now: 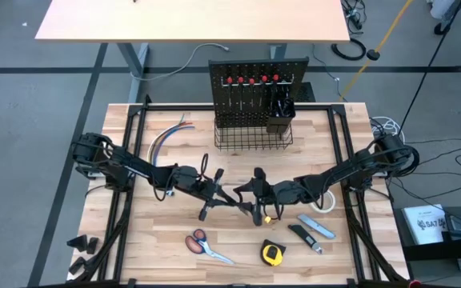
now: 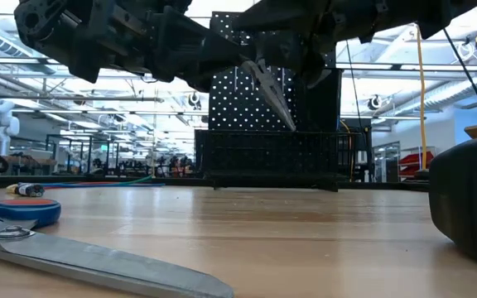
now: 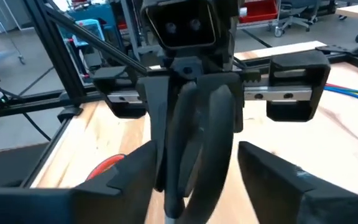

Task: Hang tools onto peg board
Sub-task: Put the plier into the black bin on the pegboard

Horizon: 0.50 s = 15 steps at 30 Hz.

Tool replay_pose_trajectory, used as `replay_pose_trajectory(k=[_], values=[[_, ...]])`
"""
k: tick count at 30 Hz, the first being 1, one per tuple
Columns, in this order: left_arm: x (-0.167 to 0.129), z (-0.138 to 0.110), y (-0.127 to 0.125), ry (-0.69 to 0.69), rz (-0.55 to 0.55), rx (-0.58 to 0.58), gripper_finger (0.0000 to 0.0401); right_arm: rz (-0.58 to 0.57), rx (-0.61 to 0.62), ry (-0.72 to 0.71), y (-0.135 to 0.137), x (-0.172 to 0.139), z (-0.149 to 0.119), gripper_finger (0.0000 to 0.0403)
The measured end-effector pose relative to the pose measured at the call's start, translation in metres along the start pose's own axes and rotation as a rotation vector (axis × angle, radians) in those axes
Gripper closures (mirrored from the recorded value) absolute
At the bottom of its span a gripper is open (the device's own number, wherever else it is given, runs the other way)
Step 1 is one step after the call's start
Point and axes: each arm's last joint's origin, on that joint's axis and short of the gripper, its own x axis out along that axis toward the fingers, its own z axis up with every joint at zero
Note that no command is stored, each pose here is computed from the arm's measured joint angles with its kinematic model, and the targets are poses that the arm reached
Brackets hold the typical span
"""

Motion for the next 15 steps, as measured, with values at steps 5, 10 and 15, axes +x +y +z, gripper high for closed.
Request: replay_pose_trajectory(k=[5, 10, 15], values=[[-0.0001, -0.0015, 0.0002, 0.015, 0.0, -0.003, 0.0361, -0.004, -0.004, 0.011, -0.0005, -0.0004, -0.0005, 0.0252], [-0.0002, -0.0023, 0.0009, 0.025, 0.04, -0.003, 0.0359, -0.015, -0.018, 0.03, -0.0016, -0.0003, -0.0024, 0.0354], [-0.0006, -0.0046, 0.0028, 0.052, 0.106, -0.018, 0.0284, -0.022, -0.047, 0.032, -0.0019, -0.0006, -0.0025, 0.0372]])
